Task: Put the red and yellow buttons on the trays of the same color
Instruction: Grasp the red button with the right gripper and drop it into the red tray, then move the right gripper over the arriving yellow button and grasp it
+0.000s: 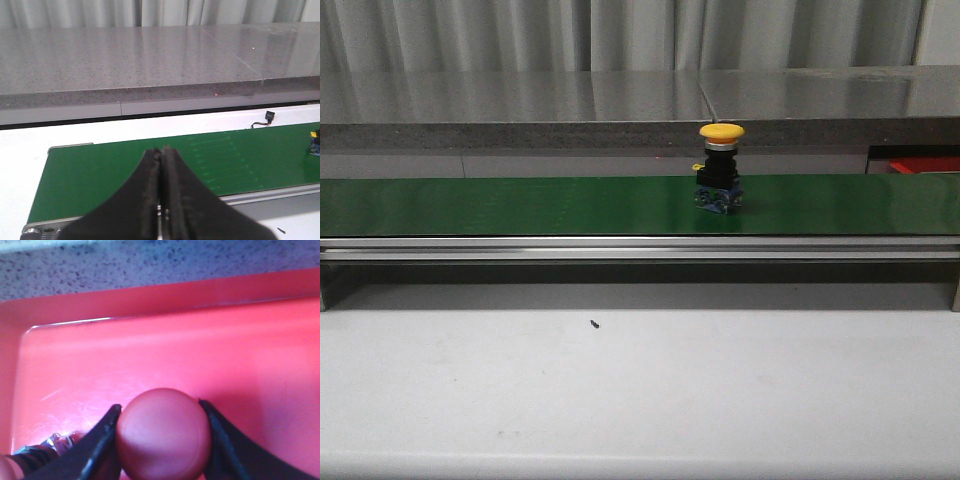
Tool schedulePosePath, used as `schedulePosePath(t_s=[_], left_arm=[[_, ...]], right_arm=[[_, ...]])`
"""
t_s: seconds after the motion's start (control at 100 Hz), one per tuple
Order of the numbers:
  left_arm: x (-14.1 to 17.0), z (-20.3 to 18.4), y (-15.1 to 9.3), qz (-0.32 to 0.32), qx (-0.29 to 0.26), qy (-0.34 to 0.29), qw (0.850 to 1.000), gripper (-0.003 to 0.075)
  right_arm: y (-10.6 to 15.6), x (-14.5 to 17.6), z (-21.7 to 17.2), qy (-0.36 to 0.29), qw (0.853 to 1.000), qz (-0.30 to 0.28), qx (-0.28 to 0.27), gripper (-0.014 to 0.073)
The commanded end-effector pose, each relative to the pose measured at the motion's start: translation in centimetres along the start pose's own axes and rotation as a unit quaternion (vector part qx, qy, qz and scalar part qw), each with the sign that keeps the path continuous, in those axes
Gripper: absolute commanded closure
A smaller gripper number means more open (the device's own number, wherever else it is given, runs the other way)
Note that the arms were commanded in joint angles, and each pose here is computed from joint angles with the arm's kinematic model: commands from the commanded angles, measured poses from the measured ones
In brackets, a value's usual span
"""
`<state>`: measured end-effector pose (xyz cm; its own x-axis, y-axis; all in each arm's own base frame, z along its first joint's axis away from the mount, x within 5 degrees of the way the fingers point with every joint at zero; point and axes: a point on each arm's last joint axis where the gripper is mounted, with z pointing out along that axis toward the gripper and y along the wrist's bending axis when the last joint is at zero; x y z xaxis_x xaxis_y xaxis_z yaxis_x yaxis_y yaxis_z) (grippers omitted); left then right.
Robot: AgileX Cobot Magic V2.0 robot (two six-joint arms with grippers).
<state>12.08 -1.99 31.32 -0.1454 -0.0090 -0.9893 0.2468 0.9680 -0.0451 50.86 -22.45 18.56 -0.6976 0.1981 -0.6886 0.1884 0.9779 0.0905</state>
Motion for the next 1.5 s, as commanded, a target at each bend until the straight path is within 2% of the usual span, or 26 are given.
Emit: schedulePosePath(t_s=[0.0,0.11,0.2,0.5,0.81,0.98,1.18,1.33,1.49], left_arm=[[-1.1,-0.2,0.1,-0.012,-0.007,-0.024,1.000,0.0739],[-1.1,-0.2,0.1,-0.012,-0.007,-0.024,1.000,0.0739],[-1.1,-0.2,0.1,-0.012,-0.007,-0.024,1.000,0.0739],[-1.1,-0.2,0.1,-0.012,-0.007,-0.024,1.000,0.0739],[-1.1,-0.2,0.1,-0.012,-0.007,-0.024,1.000,0.0739],[-1.1,-0.2,0.1,-0.012,-0.007,-0.024,1.000,0.0739],[-1.1,-0.2,0.1,-0.012,-0.007,-0.024,1.000,0.0739],[-1.1,-0.2,0.1,-0.012,-0.007,-0.024,1.000,0.0739],[-1.1,-0.2,0.1,-0.012,-0.007,-0.024,1.000,0.0739]], right_arm=[[0.2,-3.6,-4.1,-0.077,0.997,0.002,0.008,0.0230],[0.3,-4.3,-5.1,-0.089,0.996,0.007,0.004,0.0043],[0.5,-4.9,-6.4,-0.097,0.995,0.004,0.003,-0.0022],[2.2,-6.8,-13.5,-0.081,0.996,-0.019,-0.023,-0.0021],[5.6,-7.2,-21.5,-0.074,0.995,-0.056,-0.047,-0.0021],[7.3,-5.6,-24.9,-0.066,0.993,-0.083,-0.052,-0.0021],[9.6,-2.0,-27.6,-0.048,0.990,-0.118,-0.063,-0.0021],[11.1,1.1,-27.8,-0.029,0.985,-0.156,-0.073,-0.0021],[12.6,4.7,-26.1,0.015,0.975,-0.197,-0.098,-0.0021]])
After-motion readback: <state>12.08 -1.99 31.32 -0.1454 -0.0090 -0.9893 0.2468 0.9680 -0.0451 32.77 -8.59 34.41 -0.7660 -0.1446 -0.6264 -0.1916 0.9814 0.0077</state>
